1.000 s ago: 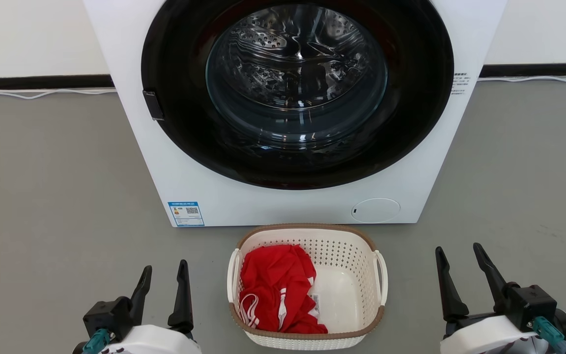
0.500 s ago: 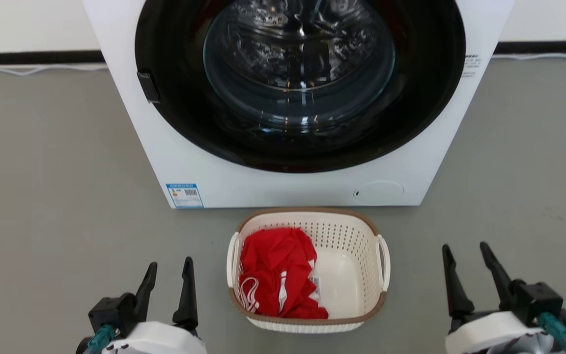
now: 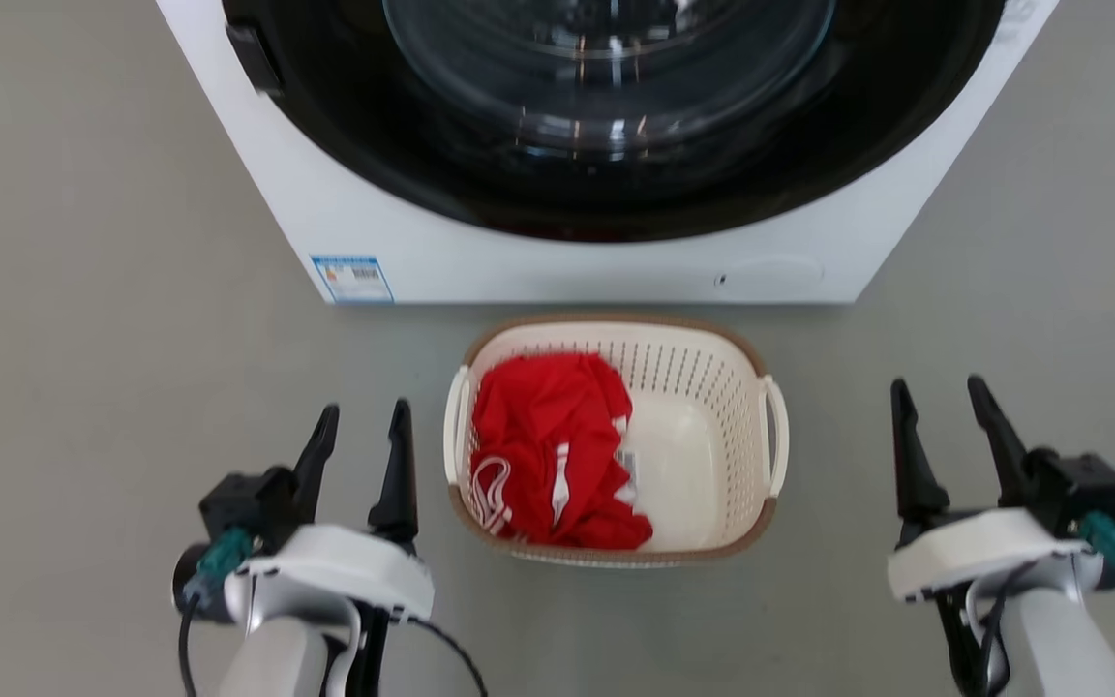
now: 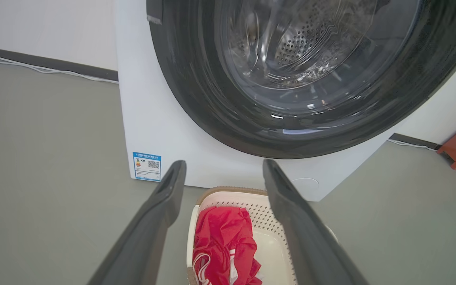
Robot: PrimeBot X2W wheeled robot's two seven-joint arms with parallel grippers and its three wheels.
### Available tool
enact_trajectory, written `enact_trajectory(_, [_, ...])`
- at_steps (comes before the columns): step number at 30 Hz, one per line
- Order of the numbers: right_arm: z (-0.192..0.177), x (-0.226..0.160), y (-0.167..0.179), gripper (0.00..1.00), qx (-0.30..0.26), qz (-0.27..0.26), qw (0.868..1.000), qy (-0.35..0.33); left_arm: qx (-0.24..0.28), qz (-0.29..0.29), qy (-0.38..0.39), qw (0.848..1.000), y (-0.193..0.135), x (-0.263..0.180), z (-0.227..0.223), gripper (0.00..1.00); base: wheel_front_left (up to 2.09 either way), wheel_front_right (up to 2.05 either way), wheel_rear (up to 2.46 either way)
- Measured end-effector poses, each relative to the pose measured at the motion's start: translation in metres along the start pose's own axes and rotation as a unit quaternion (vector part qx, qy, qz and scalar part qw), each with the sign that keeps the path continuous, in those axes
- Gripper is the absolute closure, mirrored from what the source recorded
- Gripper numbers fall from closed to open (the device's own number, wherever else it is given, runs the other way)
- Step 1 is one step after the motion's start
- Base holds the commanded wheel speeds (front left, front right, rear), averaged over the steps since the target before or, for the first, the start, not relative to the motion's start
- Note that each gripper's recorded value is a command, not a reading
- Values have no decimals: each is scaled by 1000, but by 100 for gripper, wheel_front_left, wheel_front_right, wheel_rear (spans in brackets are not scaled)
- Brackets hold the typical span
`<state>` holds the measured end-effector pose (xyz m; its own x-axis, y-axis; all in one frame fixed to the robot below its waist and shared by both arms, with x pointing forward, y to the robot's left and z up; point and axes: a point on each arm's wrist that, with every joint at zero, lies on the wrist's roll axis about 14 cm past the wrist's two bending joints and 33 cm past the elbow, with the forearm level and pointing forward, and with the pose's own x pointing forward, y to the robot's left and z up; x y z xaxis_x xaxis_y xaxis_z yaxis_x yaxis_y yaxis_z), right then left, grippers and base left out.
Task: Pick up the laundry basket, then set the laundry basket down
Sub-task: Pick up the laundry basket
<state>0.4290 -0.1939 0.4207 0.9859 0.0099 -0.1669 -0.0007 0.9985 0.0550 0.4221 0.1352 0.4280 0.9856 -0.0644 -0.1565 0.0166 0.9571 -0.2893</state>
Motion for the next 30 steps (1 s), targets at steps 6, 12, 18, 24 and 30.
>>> enact_trajectory(6, [-25, 31, -1, 0, -1, -2, 999, 34, 2, -10, 36, 999, -4, 30, -26, 0, 0, 0, 0])
enact_trajectory(12, [-65, 58, 0, 0, 3, -2, 996, 87, 13, -16, 72, 997, -2, 61, -53, 0, 0, 0, 0])
enact_trajectory(18, [-108, 75, 2, 0, 2, -1, 989, 148, 30, -27, 134, 990, 1, 80, -97, 0, 0, 0, 0])
enact_trajectory(24, [-144, 88, 5, 0, 7, 1, 980, 196, 40, -26, 184, 982, 7, 98, -130, 0, 0, 0, 0])
enact_trajectory(30, [-173, 94, 7, 0, -1, 6, 972, 235, 49, -22, 235, 971, 17, 102, -163, 0, 0, 0, 0])
